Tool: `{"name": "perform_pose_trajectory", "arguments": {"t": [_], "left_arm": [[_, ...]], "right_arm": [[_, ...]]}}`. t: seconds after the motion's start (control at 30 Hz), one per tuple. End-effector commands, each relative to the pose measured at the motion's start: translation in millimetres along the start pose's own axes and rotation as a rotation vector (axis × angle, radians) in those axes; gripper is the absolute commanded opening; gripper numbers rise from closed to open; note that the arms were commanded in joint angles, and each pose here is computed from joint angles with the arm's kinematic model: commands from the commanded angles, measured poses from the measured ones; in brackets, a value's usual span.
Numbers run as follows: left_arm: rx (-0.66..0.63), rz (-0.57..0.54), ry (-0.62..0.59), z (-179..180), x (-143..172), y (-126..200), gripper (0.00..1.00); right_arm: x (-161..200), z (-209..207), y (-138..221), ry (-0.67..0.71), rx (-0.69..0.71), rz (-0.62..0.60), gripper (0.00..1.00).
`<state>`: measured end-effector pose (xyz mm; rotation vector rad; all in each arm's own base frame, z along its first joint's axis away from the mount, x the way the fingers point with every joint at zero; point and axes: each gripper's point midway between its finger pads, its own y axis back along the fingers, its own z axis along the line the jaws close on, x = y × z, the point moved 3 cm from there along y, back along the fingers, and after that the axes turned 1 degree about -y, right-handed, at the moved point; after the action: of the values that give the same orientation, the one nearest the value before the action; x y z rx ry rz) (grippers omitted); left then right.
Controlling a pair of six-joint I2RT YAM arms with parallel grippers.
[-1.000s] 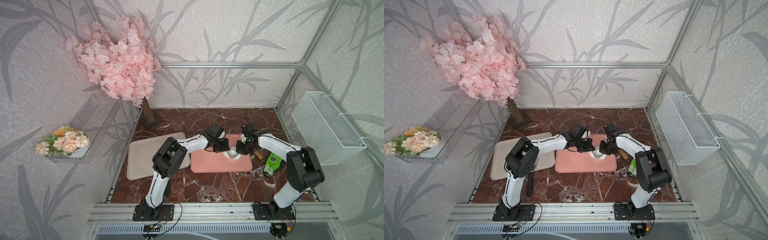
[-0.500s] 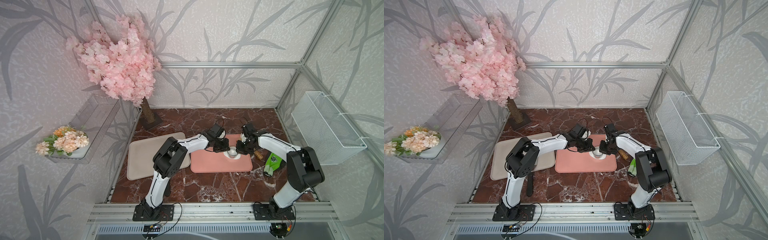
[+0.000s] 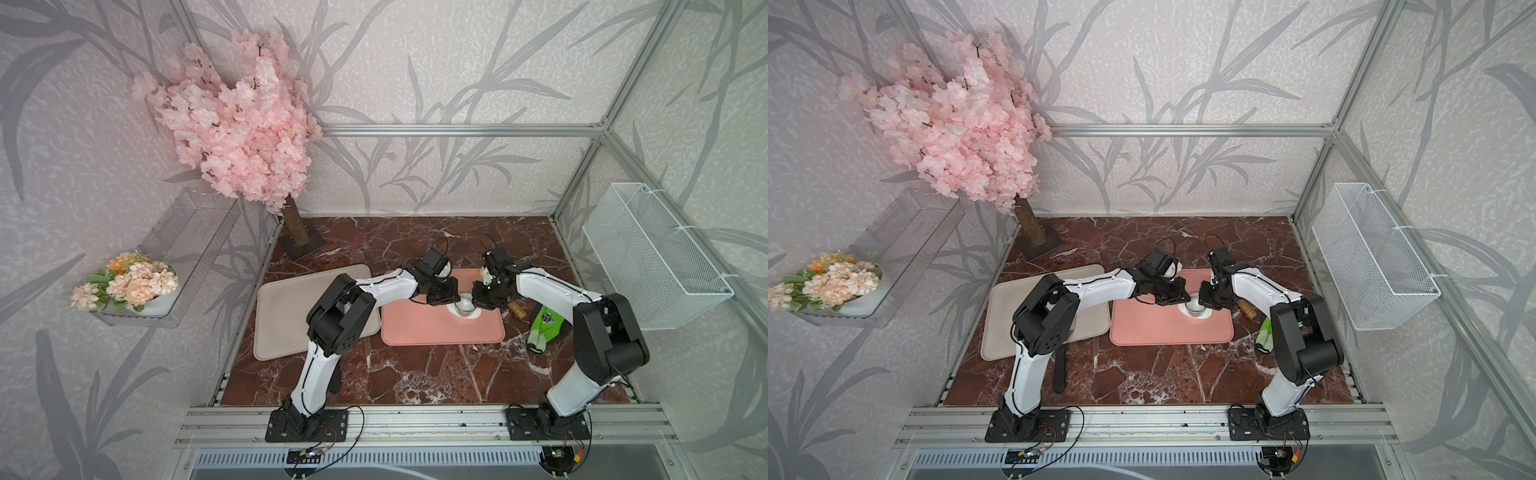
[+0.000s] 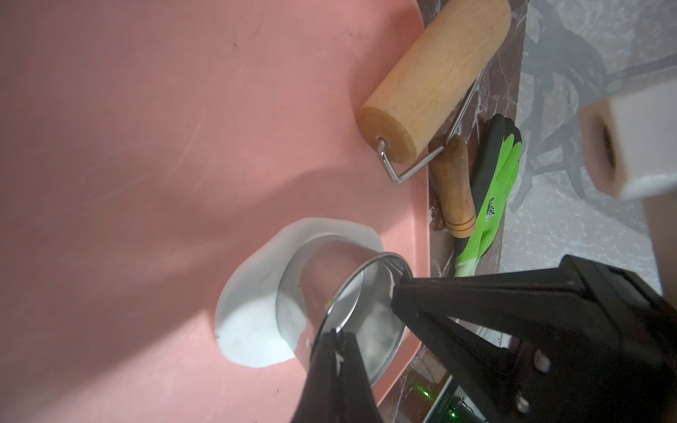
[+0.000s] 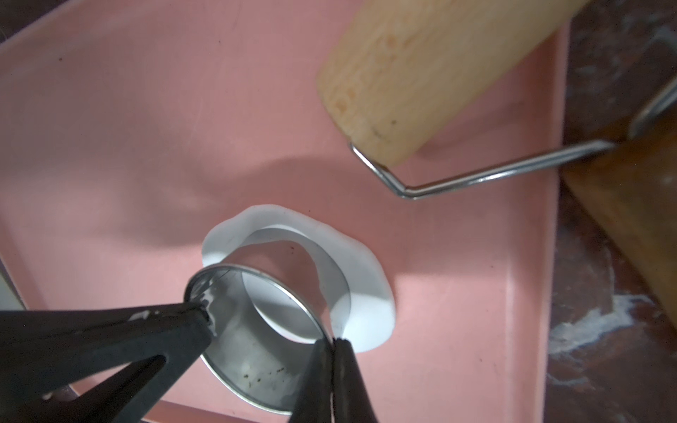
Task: Roll out the dumpling wrappers from the dough
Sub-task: Press the dumpling wrapper on the work surface.
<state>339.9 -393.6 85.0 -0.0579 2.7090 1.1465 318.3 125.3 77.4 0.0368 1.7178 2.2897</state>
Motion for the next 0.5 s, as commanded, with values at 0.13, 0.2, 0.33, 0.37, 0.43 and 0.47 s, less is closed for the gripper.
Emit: {"name": "perform_pose_trajectory", "arguments": {"t": [0.13,0.2,0.33,0.37,0.43,0.47], "left_arm": [[-0.086,0.049,0.027,34,19,-14,0.00],[-0.095,0.053,0.030,37,21,-15,0.00],[-0.115,0.063,0.050,46,27,-16,0.00],[-0.121,0.068,0.057,49,29,-17,0.00],[-0.132,0.070,0.066,54,32,-18,0.00],[-0.139,0.072,0.072,56,33,-18,0.00]], "right_arm": [[9,-22,-16,-0.027,0.063,0.016,0.00],[12,-24,-18,-0.030,0.064,0.022,0.00],[14,-28,-20,-0.032,0.072,0.028,0.00],[15,-30,-20,-0.032,0.075,0.029,0.00],[16,-32,-21,-0.036,0.077,0.034,0.00],[16,-33,-21,-0.036,0.080,0.034,0.00]]}}
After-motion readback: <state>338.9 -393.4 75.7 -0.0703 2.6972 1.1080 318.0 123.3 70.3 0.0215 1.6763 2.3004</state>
